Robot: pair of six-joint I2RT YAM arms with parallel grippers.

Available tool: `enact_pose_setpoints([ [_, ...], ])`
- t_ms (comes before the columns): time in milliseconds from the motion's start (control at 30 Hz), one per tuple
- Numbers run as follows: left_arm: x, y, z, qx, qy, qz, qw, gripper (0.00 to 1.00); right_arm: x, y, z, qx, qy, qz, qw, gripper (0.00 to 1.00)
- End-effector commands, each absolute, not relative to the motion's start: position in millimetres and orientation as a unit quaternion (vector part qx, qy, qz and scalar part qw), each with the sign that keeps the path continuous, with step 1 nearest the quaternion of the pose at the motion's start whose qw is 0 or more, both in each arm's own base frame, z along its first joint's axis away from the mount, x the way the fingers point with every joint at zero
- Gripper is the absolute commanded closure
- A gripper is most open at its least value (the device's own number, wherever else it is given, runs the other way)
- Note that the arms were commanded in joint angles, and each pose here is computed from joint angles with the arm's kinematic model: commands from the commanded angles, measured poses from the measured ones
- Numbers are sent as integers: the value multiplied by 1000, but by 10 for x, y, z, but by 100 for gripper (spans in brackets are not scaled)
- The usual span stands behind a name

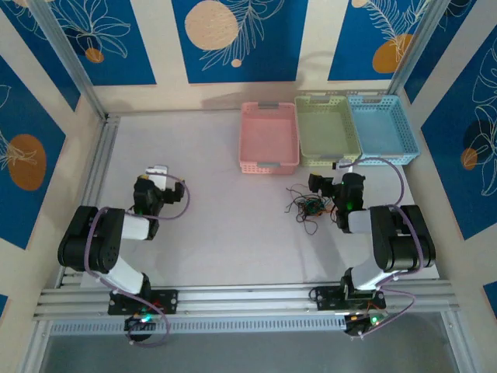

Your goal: Untangle the cables

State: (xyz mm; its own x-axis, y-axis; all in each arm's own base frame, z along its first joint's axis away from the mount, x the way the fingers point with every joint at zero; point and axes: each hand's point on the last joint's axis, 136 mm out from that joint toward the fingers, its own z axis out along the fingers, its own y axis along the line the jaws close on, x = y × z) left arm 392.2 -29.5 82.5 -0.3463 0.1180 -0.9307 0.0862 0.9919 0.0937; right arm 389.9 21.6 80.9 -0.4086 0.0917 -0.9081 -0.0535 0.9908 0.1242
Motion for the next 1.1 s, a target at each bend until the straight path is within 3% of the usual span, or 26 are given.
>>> enact_pose_setpoints([
  [0, 3949, -297, 913, 67, 813, 9, 578, 0, 3959, 302, 941, -20, 827, 84, 556, 1],
  [1067, 3957, -301, 916, 67, 813, 8, 578, 0, 3966, 315, 943, -23, 828, 102, 551, 1],
])
